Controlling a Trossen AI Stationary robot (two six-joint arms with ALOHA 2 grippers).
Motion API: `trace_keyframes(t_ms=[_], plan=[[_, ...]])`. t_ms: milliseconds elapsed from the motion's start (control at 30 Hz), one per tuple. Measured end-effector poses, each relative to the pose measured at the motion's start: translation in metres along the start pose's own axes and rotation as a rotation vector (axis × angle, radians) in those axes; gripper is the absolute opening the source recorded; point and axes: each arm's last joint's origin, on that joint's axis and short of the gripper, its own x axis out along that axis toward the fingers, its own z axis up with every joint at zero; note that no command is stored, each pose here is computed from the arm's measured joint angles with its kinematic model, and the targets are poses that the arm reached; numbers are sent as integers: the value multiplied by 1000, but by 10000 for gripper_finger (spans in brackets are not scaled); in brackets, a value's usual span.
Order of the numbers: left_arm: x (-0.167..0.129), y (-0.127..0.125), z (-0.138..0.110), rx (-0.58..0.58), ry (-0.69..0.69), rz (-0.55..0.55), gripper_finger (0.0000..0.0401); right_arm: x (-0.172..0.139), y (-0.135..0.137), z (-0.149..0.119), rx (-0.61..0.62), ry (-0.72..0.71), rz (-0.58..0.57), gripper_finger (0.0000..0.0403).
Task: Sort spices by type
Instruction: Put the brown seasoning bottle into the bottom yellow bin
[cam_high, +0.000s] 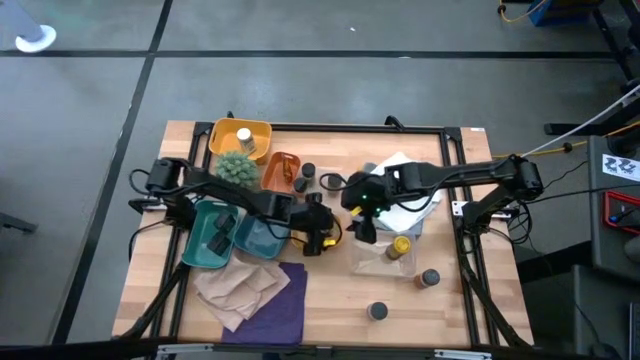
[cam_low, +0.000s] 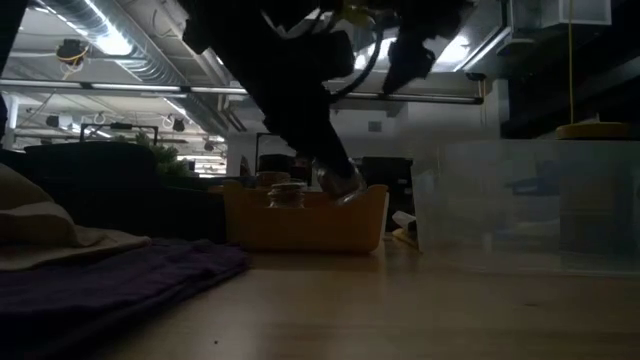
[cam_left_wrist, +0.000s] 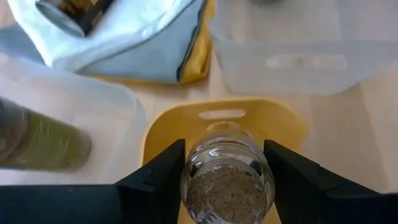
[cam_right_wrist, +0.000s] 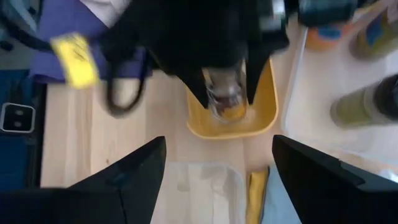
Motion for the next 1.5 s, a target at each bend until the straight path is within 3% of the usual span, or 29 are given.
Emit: trace_keyframes(t_ms=[667, 1333, 1500], plan=[[8, 1, -12, 7, 90, 7, 180, -9, 3, 8, -6, -37, 7, 292], [8, 1, -12, 37, 88, 6, 181, -9, 3, 8, -7, -36, 7, 292], [8, 1, -12, 32, 88, 6, 197, -9, 3, 8, -7, -36, 7, 292]])
